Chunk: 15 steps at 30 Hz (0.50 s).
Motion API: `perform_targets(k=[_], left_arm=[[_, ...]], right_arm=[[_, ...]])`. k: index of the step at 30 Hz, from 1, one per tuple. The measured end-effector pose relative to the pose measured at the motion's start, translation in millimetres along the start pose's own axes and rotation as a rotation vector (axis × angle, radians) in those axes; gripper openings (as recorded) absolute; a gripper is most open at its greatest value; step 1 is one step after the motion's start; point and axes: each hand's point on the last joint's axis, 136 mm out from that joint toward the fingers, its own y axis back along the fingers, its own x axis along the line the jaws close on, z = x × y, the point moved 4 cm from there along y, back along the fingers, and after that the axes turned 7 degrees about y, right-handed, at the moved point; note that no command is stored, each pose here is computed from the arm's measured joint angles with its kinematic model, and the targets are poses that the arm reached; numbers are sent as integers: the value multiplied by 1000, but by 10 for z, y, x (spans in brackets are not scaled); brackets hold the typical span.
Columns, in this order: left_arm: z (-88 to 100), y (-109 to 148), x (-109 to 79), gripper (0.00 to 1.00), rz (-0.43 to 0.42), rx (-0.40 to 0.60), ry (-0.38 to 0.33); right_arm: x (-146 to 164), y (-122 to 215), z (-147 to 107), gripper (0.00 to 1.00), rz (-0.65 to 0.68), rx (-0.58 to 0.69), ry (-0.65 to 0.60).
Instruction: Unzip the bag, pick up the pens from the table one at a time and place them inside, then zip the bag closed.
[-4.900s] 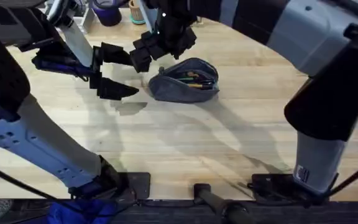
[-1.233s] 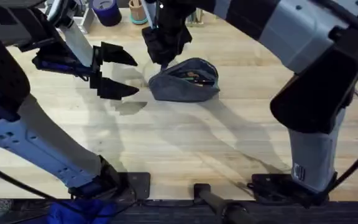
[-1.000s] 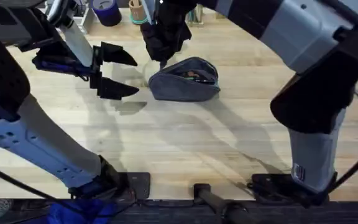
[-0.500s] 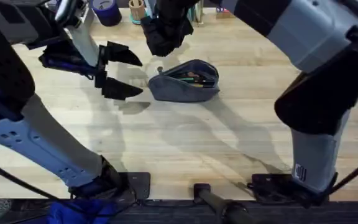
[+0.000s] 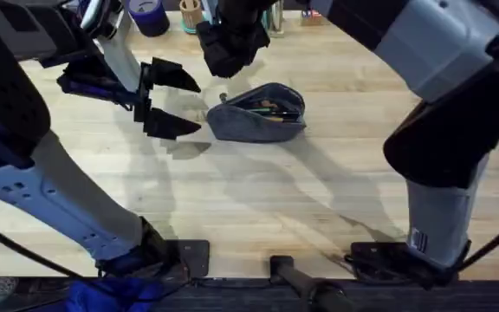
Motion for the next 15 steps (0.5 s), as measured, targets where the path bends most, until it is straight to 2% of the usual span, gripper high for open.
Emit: perform_targets(k=[4, 5, 11, 12, 15], left_arm=[[1, 0, -1, 993, 0, 0, 0], [0, 0, 0, 993, 0, 0, 0], [0, 0, 0, 993, 0, 0, 0], [0, 0, 0, 993, 0, 0, 0], [0, 0, 0, 993, 0, 0, 0]], right_arm=[[0, 0, -1, 30, 0, 0, 0], [0, 0, 0, 71, 0, 0, -3], [0, 0, 0, 907, 0, 0, -4], [0, 0, 0, 971, 0, 0, -1], [0, 0, -2, 995, 0, 1, -1]])
